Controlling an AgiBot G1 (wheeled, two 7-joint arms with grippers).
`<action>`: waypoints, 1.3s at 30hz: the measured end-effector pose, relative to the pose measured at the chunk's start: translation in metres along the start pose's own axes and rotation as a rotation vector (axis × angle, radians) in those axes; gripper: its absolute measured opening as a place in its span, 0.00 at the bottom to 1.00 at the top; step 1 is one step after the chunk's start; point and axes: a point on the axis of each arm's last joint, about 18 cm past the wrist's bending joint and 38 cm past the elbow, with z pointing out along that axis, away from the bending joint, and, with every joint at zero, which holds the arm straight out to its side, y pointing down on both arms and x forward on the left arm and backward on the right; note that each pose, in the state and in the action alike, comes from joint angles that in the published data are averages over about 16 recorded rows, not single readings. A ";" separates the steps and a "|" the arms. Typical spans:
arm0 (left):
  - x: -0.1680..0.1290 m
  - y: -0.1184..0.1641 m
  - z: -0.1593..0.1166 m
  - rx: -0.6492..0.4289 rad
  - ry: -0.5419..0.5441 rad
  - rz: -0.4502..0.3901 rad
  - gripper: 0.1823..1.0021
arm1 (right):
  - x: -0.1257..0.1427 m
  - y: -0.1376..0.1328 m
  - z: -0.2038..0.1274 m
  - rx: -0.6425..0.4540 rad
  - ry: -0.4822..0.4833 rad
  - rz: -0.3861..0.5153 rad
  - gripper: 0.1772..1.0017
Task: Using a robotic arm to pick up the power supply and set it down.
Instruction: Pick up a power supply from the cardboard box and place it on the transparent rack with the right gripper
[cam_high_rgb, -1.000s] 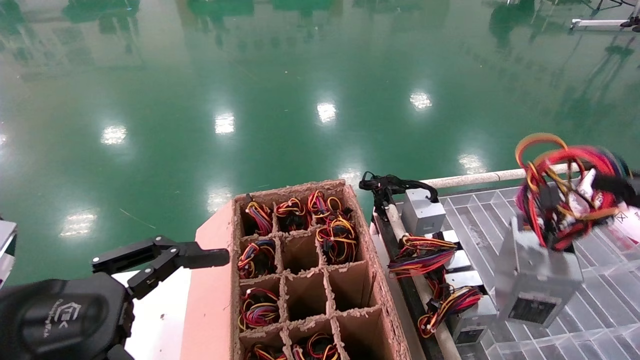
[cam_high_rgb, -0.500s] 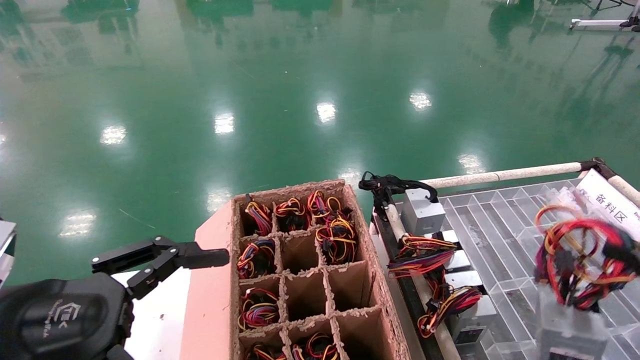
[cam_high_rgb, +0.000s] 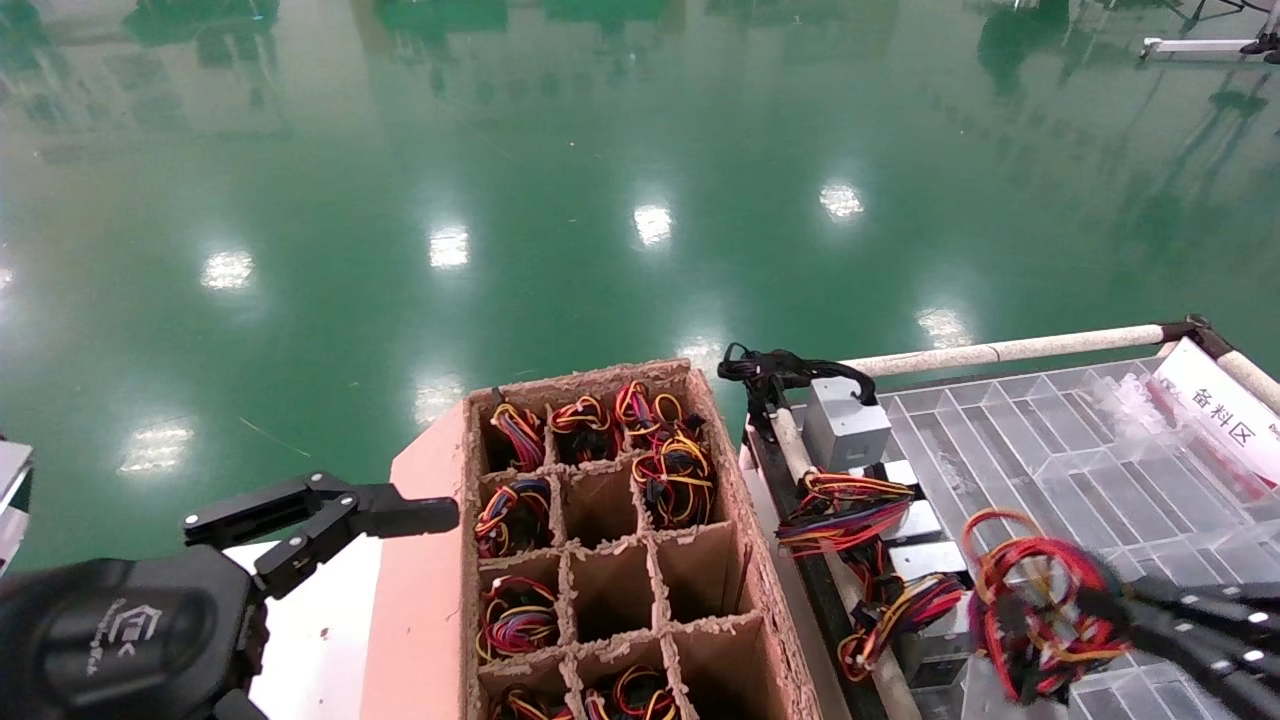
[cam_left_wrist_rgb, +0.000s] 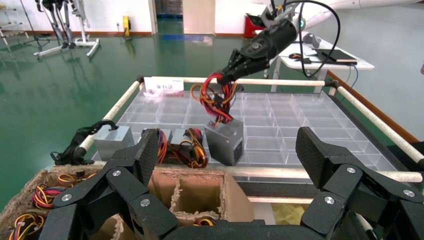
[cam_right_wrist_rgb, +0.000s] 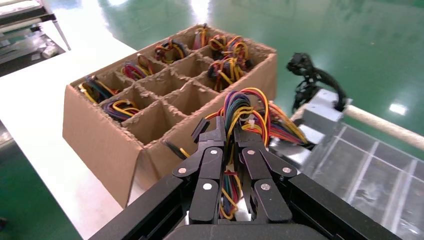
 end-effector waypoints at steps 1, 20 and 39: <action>0.000 0.000 0.000 0.000 0.000 0.000 1.00 | -0.001 0.001 0.003 -0.002 -0.006 0.003 0.03; 0.000 0.000 0.000 0.000 0.000 0.000 1.00 | -0.001 0.023 0.038 -0.020 -0.042 0.071 0.03; 0.000 0.000 0.000 0.000 0.000 0.000 1.00 | 0.001 0.074 0.008 0.010 0.026 0.190 0.03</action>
